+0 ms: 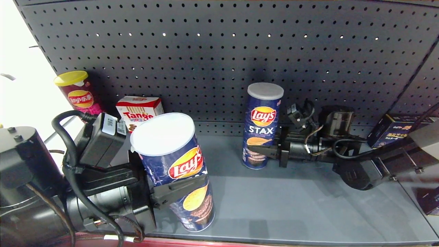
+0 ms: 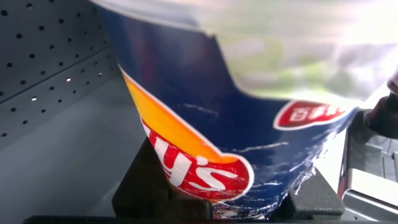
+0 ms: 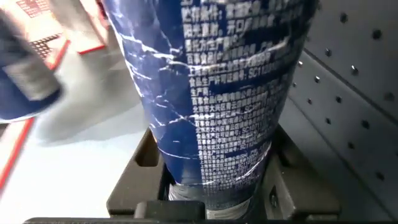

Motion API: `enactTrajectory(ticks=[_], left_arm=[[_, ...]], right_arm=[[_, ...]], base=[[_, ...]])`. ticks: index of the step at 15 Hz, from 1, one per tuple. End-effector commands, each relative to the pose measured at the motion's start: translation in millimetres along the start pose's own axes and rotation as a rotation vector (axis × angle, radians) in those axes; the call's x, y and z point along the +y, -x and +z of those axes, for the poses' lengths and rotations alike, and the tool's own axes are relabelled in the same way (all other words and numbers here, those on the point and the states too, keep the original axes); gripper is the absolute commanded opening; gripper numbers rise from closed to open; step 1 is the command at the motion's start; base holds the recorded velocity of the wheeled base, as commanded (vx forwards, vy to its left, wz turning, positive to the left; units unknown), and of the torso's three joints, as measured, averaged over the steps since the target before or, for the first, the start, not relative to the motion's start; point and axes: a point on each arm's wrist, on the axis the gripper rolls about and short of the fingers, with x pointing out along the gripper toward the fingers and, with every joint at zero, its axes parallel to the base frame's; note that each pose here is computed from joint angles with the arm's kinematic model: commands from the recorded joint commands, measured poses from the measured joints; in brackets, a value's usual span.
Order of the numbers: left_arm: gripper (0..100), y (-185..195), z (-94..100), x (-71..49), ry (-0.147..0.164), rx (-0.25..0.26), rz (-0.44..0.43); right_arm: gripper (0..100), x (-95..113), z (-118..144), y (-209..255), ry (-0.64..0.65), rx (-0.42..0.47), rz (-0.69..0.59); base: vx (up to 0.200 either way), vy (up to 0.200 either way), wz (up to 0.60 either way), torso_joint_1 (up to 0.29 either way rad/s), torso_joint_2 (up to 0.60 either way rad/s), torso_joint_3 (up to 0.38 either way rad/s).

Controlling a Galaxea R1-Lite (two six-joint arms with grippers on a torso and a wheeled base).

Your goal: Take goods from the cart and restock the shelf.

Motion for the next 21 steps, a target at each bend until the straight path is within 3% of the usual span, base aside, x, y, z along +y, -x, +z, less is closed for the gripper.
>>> enactTrajectory(ticks=[1,9,21], left_arm=[[0,1.9,0.4,1.8,-0.001,-0.002,0.01],[0,2.7,-0.5,2.6,0.0,0.001,0.021],[0,2.1,1.5,3.1,-0.004,-0.005,0.021]], right_arm=[[0,30.8,25.1,19.3,0.026,-0.02,0.002],[0,90.2,-1.4,53.3,0.045,-0.008,0.013],[0,112.6,-32.5,54.4,-0.025,0.065,0.033]], base=[[0.0,0.0,0.0,0.0,0.0,0.0],[0.0,0.0,0.0,0.0,0.0,0.0],[0.0,0.0,0.0,0.0,0.0,0.0]])
